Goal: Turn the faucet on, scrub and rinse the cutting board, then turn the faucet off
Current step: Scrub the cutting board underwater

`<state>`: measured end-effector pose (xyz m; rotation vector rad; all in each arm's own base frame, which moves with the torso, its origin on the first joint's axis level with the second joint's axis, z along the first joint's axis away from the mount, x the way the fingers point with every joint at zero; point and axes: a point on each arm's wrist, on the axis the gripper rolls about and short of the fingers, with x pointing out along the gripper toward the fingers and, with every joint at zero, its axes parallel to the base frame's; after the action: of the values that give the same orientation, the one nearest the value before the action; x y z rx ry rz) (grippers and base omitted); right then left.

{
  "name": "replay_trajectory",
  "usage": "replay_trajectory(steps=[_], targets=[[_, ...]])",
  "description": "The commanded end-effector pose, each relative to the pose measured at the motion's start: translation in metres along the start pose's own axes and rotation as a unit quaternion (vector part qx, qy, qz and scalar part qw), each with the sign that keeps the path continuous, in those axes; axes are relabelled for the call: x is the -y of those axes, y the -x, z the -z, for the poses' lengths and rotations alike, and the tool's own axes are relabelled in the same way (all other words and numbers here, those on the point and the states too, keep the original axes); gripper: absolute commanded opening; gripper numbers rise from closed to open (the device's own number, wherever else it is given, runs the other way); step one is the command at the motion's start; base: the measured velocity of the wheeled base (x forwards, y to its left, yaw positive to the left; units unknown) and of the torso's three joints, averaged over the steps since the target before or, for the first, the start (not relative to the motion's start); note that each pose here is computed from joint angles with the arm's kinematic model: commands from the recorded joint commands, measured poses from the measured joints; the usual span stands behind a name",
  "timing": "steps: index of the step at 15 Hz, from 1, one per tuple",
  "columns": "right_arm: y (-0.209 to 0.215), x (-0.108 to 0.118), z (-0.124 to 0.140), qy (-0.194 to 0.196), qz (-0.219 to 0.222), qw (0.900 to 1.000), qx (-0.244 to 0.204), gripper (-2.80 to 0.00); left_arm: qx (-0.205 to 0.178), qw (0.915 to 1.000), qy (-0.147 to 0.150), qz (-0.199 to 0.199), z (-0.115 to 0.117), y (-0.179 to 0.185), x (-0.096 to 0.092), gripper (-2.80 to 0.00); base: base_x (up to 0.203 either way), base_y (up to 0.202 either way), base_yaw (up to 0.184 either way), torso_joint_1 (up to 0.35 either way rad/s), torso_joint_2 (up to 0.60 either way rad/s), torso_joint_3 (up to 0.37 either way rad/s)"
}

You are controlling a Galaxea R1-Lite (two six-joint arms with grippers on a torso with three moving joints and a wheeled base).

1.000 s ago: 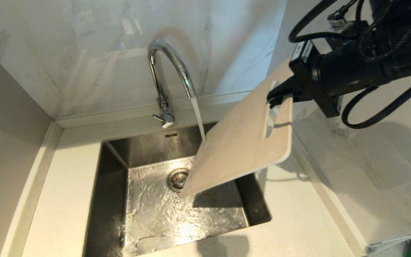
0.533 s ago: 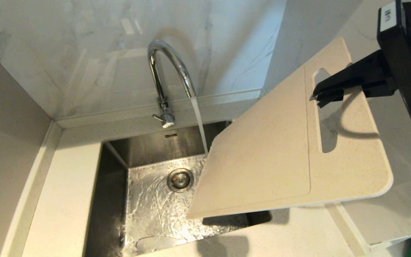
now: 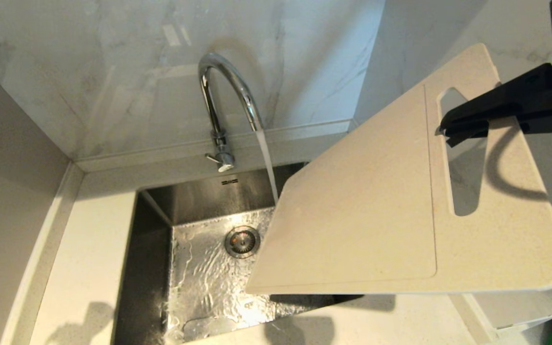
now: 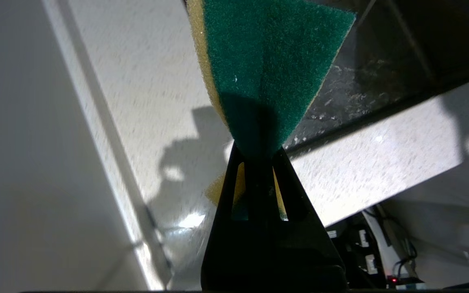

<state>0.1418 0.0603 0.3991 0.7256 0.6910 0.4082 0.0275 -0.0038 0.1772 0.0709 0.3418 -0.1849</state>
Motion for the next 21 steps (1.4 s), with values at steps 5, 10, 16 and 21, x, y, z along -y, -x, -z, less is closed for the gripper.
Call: replay_trajectory(steps=[5,10,16,21], targets=[[0.009,0.003,0.009,-0.002,-0.015,1.0,-0.018,-2.8,-0.071,0.9944,0.011,0.077,-0.089,-0.088,-0.018,-2.8,0.0,0.0,0.0,0.0,0.0,0.0],[-0.007,0.009,0.008,-0.005,-0.007,0.999,-0.044,-2.8,-0.078,0.9802,-0.019,0.181,-0.137,-0.148,0.015,-2.8,0.0,0.0,0.0,0.0,0.0,0.0],[-0.018,0.012,0.007,-0.006,-0.001,0.998,-0.06,-2.8,-0.07,0.9628,-0.029,0.259,-0.194,-0.177,0.071,-2.8,0.0,0.0,0.0,0.0,0.0,0.0],[-0.031,0.01,0.001,-0.003,-0.008,0.998,-0.054,-2.8,-0.096,0.9397,-0.058,0.323,-0.214,-0.186,0.124,-2.8,0.0,0.0,0.0,0.0,0.0,0.0]])
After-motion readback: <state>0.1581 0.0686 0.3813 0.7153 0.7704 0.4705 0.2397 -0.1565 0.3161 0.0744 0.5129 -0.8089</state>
